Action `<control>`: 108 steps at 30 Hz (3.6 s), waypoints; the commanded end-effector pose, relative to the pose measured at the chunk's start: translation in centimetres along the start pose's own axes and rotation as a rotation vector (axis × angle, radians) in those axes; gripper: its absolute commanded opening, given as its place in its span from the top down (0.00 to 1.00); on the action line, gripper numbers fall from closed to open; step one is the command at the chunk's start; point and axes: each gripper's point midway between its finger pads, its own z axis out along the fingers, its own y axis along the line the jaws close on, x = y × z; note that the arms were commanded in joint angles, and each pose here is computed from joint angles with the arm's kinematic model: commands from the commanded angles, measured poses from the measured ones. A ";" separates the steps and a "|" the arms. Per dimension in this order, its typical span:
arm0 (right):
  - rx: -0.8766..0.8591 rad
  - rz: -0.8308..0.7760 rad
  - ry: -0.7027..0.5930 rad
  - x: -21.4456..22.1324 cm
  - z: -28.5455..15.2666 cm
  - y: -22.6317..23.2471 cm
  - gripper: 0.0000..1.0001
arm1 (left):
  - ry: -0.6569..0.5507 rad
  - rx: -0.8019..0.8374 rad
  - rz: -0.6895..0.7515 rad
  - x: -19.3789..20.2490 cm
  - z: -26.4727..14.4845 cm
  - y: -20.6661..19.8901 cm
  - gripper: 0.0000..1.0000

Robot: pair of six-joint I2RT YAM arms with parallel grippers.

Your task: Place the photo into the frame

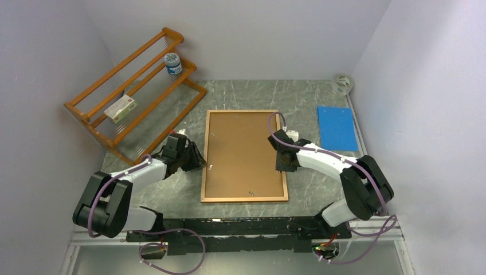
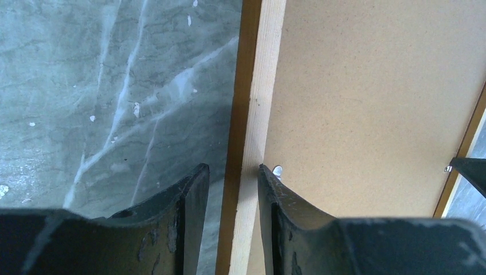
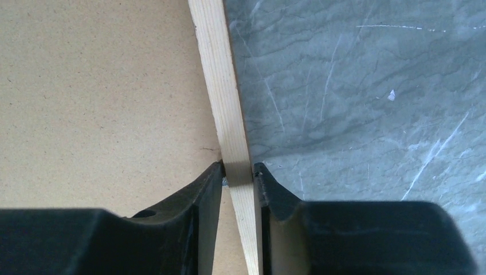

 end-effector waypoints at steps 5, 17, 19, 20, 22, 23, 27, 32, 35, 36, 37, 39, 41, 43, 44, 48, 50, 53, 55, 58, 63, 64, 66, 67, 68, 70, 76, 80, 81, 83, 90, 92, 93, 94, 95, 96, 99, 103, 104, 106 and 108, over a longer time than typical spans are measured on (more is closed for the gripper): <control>-0.050 0.033 0.034 1.3 -0.5 0.3 0.79 | 0.029 -0.037 0.030 1.1 0.3 1.3 0.58; -0.055 0.096 -0.161 -8.5 -2.0 1.3 0.41 | -0.020 -0.051 -0.008 -0.6 0.0 0.7 0.45; -0.066 0.105 -0.190 -10.9 -1.5 1.8 0.40 | -0.037 -0.050 -0.015 -1.3 0.1 0.4 0.40; -0.066 0.113 -0.197 -12.0 -1.2 2.1 0.39 | -0.043 -0.049 -0.019 -1.6 0.1 0.2 0.38; -0.067 0.127 -0.216 -14.0 -0.4 2.5 0.37 | -0.036 -0.046 -0.041 -2.1 0.5 0.0 0.35; -0.065 0.138 -0.222 -14.9 0.0 2.7 0.36 | -0.029 -0.040 -0.058 -2.4 0.6 -0.2 0.34; -0.043 0.163 -0.227 -17.6 1.9 3.2 0.32 | -0.006 0.005 -0.101 -3.1 1.3 -0.8 0.33; 0.000 0.157 -0.203 -18.7 4.1 3.6 0.31 | 0.008 0.005 -0.113 -3.4 1.9 -0.7 0.35; 0.001 0.145 -0.180 -18.4 5.1 4.0 0.31 | 0.011 -0.002 -0.112 -3.4 2.0 -0.5 0.35; 0.002 0.139 -0.172 -18.2 5.5 4.0 0.32 | 0.013 -0.004 -0.114 -3.4 2.1 -0.4 0.35; 0.004 0.136 -0.167 -18.0 5.8 4.0 0.32 | 0.016 -0.004 -0.114 -3.3 2.2 -0.3 0.35; 0.013 0.132 -0.156 -17.6 6.3 3.8 0.33 | 0.024 0.000 -0.115 -3.1 2.4 -0.3 0.35; 0.021 0.128 -0.146 -17.3 6.8 3.6 0.35 | 0.031 0.003 -0.117 -3.0 2.5 -0.3 0.36; 0.034 0.125 -0.138 -16.9 7.1 3.3 0.39 | 0.034 0.003 -0.115 -2.8 2.6 -0.3 0.36; 0.039 0.125 -0.136 -16.8 7.2 3.2 0.41 | 0.034 0.000 -0.116 -2.8 2.6 -0.2 0.36; 0.050 0.115 -0.128 -16.5 7.5 2.8 0.55 | 0.030 -0.002 -0.113 -2.8 2.6 -0.1 0.36; 0.043 0.108 -0.124 -16.4 7.5 2.8 0.62 | 0.028 -0.004 -0.111 -2.8 2.5 0.0 0.36; 0.034 0.099 -0.123 -16.3 7.4 2.8 0.67 | 0.028 -0.006 -0.108 -2.7 2.5 0.1 0.36; 0.035 0.094 -0.126 -16.4 7.4 2.7 0.69 | 0.030 -0.007 -0.107 -2.6 2.5 0.2 0.36; 0.031 0.074 -0.133 -16.6 7.4 2.8 0.73 | 0.032 -0.008 -0.106 -2.6 2.5 0.2 0.36; -0.005 0.047 -0.165 -17.3 6.9 3.2 0.75 | 0.025 -0.014 -0.102 -2.8 2.4 0.2 0.36; -0.014 0.044 -0.168 -17.5 6.5 3.4 0.74 | 0.023 -0.015 -0.105 -2.9 2.4 0.3 0.36; -0.031 0.051 -0.179 -18.1 5.0 3.5 0.64 | 0.020 -0.017 -0.107 -3.0 2.2 0.2 0.36; -0.046 0.054 -0.189 -18.5 4.1 3.6 0.55 | 0.014 -0.019 -0.111 -3.1 2.2 0.3 0.36; -0.061 0.059 -0.206 -19.0 2.9 3.7 0.47 | 0.010 -0.018 -0.114 -3.2 2.1 0.2 0.35; -0.091 0.072 -0.232 -19.7 0.9 3.8 0.37 | 0.004 -0.012 -0.119 -3.4 2.0 0.1 0.35; -0.298 0.108 -0.209 -17.8 -3.2 7.2 0.35 | 0.002 -0.020 -0.143 -3.3 1.6 0.2 0.36; -0.504 0.128 -0.126 -13.4 -5.2 13.1 0.44 | 0.023 -0.037 -0.141 -2.4 1.4 0.8 0.47; -0.544 0.139 -0.106 -12.2 -5.6 14.5 0.46 | 0.036 -0.027 -0.124 -2.1 1.3 0.7 0.50; -0.631 0.164 -0.076 -10.2 -6.4 17.3 0.50 | 0.068 -0.018 -0.102 -1.5 1.2 0.7 0.56; -0.728 0.235 0.055 -3.4 -6.1 24.0 0.71 | 0.121 0.021 -0.109 0.5 0.8 0.7 0.75; -0.740 0.227 0.093 -1.8 -5.7 25.6 0.72 | 0.137 0.020 -0.107 0.9 0.8 0.8 0.78; -0.747 0.222 0.106 -1.3 -5.5 26.2 0.73 | 0.142 0.021 -0.108 1.0 0.9 0.9 0.79; -0.749 0.216 0.118 -1.0 -5.3 26.7 0.73 | 0.151 0.027 -0.108 1.2 0.9 0.8 0.81; -0.748 0.213 0.127 -0.6 -5.1 27.1 0.73 | 0.154 0.033 -0.107 1.3 1.0 0.8 0.83; -0.744 0.215 0.139 -0.2 -4.7 27.4 0.73 | 0.158 0.036 -0.108 1.4 1.1 0.8 0.84; -0.753 0.210 0.162 0.4 -4.1 28.2 0.74 | 0.167 0.027 -0.101 1.7 1.2 1.1 0.85; -0.781 0.200 0.180 0.9 -3.6 29.2 0.79 | 0.172 0.022 -0.098 1.9 1.4 1.2 0.86; -0.785 0.198 0.185 1.0 -3.4 29.4 0.80 | 0.173 0.022 -0.097 1.9 1.4 1.3 0.86; -0.797 0.193 0.202 1.2 -3.2 29.8 0.81 | 0.175 0.017 -0.101 2.0 1.5 1.4 0.86; -0.816 0.190 0.224 1.5 -3.1 30.3 0.84 | 0.177 0.012 -0.102 2.1 1.5 1.5 0.86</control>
